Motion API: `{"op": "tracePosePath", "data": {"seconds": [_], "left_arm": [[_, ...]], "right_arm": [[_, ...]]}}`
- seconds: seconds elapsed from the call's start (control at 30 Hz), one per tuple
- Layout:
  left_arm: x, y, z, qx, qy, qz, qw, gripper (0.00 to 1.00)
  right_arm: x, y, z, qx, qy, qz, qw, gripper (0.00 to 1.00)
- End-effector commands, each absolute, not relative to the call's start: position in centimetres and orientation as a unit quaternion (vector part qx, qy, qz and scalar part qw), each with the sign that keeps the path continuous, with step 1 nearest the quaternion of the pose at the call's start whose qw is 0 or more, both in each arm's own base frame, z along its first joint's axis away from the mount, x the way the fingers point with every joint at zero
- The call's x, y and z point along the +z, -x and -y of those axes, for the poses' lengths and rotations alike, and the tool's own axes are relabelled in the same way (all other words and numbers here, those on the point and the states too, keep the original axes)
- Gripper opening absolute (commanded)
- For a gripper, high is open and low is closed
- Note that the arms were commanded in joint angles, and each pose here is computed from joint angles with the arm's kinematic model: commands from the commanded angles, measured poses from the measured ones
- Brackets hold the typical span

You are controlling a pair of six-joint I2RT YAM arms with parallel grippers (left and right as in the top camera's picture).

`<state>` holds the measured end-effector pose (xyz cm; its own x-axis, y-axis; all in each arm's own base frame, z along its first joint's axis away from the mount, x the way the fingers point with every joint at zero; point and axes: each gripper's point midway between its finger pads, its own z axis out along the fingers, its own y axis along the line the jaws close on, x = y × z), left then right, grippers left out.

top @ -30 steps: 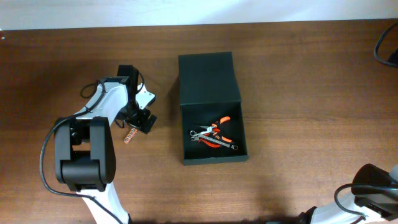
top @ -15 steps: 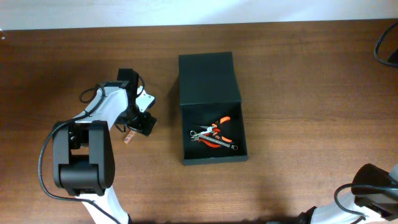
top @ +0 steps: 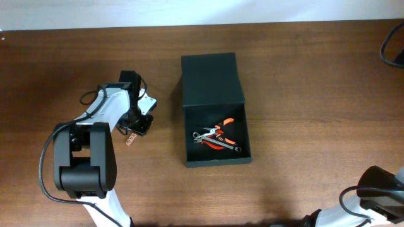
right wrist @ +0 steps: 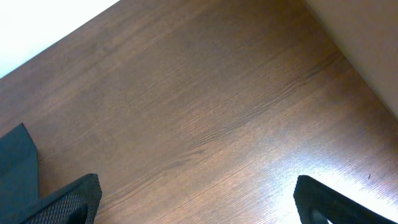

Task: Pack container

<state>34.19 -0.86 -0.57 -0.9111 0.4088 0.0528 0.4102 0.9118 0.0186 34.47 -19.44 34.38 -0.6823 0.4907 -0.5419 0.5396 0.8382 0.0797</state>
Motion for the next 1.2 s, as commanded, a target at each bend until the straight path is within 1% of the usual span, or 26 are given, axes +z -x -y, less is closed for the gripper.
{"op": "tracePosePath", "data": {"seconds": [0.0, 0.07, 0.13, 0.2, 0.23, 0.27, 0.4, 0.53, 0.6, 0.67, 0.77, 0.8, 0.87, 0.9, 0.93, 0.97, 1.07, 1.17], "left_arm": [[-4.2, -30.5, 1.0, 0.005, 0.211, 0.973, 0.095, 0.29], [-4.2, -30.5, 1.1, 0.005, 0.211, 0.973, 0.095, 0.23], [-4.2, -30.5, 1.1, 0.005, 0.211, 0.973, 0.095, 0.20], [-4.2, -30.7, 1.0, 0.004, 0.211, 0.973, 0.093, 0.19], [-4.2, -30.8, 1.0, 0.002, 0.212, 0.973, 0.090, 0.12], [-4.3, -31.0, 1.0, 0.002, 0.211, 0.974, 0.086, 0.02], [-2.8, -32.1, 1.3, 0.000, 0.184, 0.979, 0.083, 0.02], [1.3, -34.6, 2.6, -0.003, 0.186, 0.981, 0.061, 0.02], [4.0, -36.0, 3.6, -0.004, 0.198, 0.980, 0.036, 0.02], [8.5, -38.0, 5.3, -0.009, 0.217, 0.976, -0.018, 0.02], [14.4, -39.7, 8.2, -0.006, 0.245, 0.965, -0.097, 0.02], [16.7, -40.0, 9.9, 0.003, 0.272, 0.953, -0.131, 0.02], [19.4, -39.6, 12.8, 0.011, 0.331, 0.929, -0.169, 0.02], [20.7, -38.9, 14.9, 0.009, 0.382, 0.905, -0.186, 0.02], [21.0, -38.6, 15.7, 0.008, 0.403, 0.895, -0.190, 0.02], [21.4, -37.4, 18.0, 0.006, 0.465, 0.863, -0.195, 0.02], [21.0, -34.8, 21.8, 0.006, 0.565, 0.805, -0.182, 0.02], [20.4, -32.4, 24.6, 0.015, 0.616, 0.770, -0.169, 0.02]], "right_arm": [[34.0, -34.5, 19.7, -0.044, -0.287, -0.916, 0.277, 0.99], [34.0, -34.5, 19.7, -0.044, -0.287, -0.916, 0.277, 0.99], [34.0, -34.5, 19.7, -0.044, -0.287, -0.916, 0.277, 0.99], [34.0, -34.5, 19.7, -0.044, -0.287, -0.916, 0.277, 0.99], [34.0, -34.5, 19.7, -0.044, -0.287, -0.916, 0.277, 0.99], [34.0, -34.5, 19.7, -0.044, -0.287, -0.916, 0.277, 0.99], [34.0, -34.5, 19.7, -0.044, -0.287, -0.916, 0.277, 0.99], [34.0, -34.5, 19.7, -0.044, -0.287, -0.916, 0.277, 0.99], [34.0, -34.5, 19.7, -0.044, -0.287, -0.916, 0.277, 0.99], [34.0, -34.5, 19.7, -0.044, -0.287, -0.916, 0.277, 0.99], [34.0, -34.5, 19.7, -0.044, -0.287, -0.916, 0.277, 0.99], [34.0, -34.5, 19.7, -0.044, -0.287, -0.916, 0.277, 0.99], [34.0, -34.5, 19.7, -0.044, -0.287, -0.916, 0.277, 0.99], [34.0, -34.5, 19.7, -0.044, -0.287, -0.916, 0.277, 0.99], [34.0, -34.5, 19.7, -0.044, -0.287, -0.916, 0.277, 0.99], [34.0, -34.5, 19.7, -0.044, -0.287, -0.916, 0.277, 0.99], [34.0, -34.5, 19.7, -0.044, -0.287, -0.916, 0.277, 0.99], [34.0, -34.5, 19.7, -0.044, -0.287, -0.916, 0.277, 0.99]]}}
